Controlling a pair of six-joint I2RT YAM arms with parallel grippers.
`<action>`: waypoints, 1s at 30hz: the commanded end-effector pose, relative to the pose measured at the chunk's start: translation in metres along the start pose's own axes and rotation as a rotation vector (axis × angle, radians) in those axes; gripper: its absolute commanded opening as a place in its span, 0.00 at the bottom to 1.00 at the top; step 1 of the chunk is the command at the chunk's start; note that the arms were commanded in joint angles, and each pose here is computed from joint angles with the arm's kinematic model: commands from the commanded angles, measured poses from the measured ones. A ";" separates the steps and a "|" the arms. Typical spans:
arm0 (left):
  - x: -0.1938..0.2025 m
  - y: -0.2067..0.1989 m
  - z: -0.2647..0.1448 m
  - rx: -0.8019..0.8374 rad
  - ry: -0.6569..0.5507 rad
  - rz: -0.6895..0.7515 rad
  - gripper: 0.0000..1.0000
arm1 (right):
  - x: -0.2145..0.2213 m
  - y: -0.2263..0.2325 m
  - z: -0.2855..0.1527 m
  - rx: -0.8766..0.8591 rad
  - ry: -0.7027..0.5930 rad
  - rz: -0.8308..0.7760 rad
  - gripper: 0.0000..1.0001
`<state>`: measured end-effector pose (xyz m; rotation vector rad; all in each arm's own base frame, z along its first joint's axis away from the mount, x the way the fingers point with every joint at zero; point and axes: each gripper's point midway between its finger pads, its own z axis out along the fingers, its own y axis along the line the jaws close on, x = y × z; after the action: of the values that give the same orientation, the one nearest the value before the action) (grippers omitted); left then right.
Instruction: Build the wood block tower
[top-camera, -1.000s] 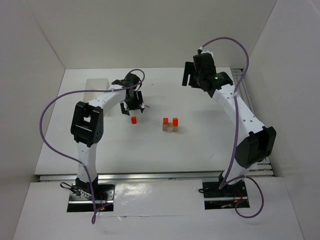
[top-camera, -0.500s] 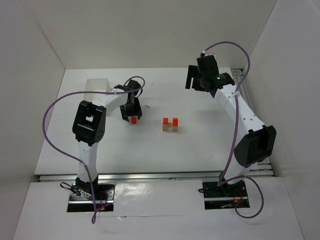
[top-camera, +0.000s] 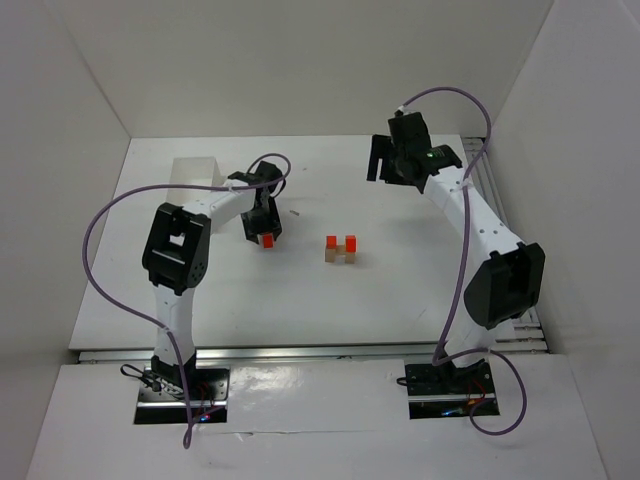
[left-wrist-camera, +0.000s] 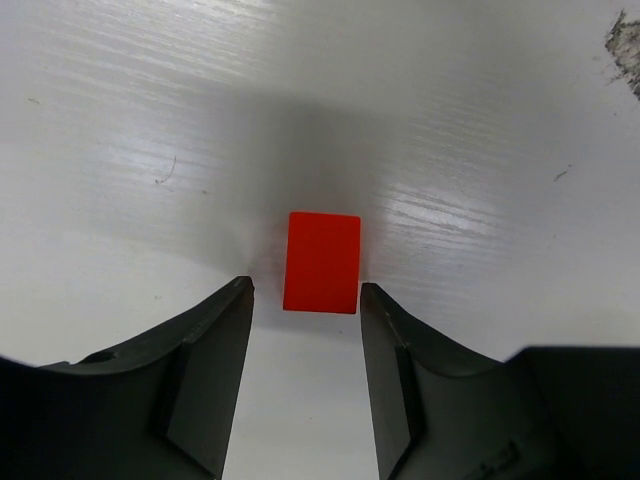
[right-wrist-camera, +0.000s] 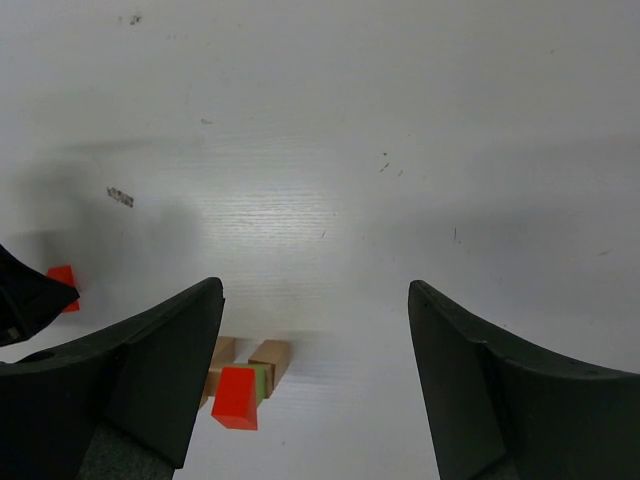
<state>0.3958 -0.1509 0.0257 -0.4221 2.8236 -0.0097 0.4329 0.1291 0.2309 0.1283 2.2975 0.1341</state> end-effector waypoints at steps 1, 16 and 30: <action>-0.006 -0.004 -0.022 0.014 -0.057 -0.014 0.59 | 0.002 0.009 -0.001 -0.023 0.004 -0.018 0.82; -0.012 -0.008 -0.025 0.021 -0.066 -0.016 0.44 | 0.017 0.019 0.006 -0.028 0.050 -0.046 0.82; -0.039 -0.020 -0.092 0.095 -0.182 0.077 0.12 | 0.007 0.014 -0.005 0.001 0.004 -0.035 0.82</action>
<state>0.4016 -0.1554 0.0572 -0.3592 2.7739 -0.0232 0.4267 0.1529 0.2159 0.0622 2.3410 0.1460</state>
